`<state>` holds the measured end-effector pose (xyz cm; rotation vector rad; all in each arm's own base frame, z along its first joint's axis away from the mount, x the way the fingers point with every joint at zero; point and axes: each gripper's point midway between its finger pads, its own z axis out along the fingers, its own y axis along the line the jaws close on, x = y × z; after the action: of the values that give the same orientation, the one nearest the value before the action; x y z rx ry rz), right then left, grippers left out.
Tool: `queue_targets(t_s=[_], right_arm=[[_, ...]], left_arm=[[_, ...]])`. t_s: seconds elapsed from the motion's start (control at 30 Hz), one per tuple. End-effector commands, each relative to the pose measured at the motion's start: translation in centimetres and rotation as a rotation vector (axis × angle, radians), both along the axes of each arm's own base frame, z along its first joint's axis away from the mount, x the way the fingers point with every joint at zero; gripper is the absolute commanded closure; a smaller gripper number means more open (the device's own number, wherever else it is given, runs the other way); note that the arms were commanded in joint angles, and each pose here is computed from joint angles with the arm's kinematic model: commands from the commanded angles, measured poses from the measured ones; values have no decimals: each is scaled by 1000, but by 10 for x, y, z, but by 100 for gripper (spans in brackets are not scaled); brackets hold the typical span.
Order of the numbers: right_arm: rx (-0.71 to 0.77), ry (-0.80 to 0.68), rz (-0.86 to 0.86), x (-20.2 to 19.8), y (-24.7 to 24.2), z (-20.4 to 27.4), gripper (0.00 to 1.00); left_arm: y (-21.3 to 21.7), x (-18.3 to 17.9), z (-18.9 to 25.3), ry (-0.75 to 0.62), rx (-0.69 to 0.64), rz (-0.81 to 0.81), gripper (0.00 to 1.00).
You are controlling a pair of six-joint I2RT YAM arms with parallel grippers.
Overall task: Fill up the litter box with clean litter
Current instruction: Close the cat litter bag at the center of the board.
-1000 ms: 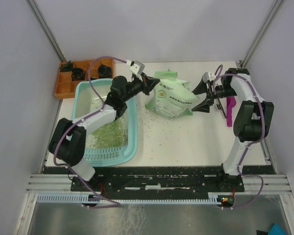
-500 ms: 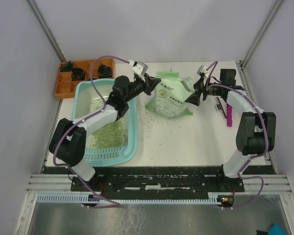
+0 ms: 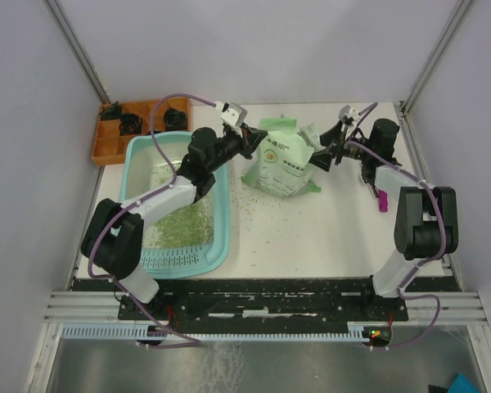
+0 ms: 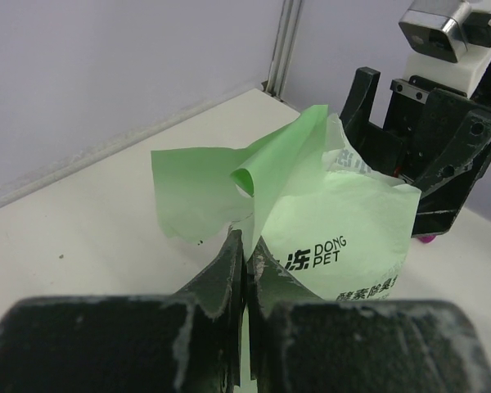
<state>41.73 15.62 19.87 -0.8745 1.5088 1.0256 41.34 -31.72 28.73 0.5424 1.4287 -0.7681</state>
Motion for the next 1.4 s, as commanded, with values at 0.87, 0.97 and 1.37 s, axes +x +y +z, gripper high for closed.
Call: queue_targets(t_s=[0.87, 0.97, 1.37], right_arm=[[-300, 4, 181, -121, -68, -16, 98], [-271, 4, 203, -125, -64, -10, 98], [-225, 65, 312, -147, -56, 0, 98]], left_arm=[[33, 81, 71, 57, -16, 224, 97], [23, 88, 48, 163, 54, 154, 97], [20, 65, 12, 457, 178, 76, 97]])
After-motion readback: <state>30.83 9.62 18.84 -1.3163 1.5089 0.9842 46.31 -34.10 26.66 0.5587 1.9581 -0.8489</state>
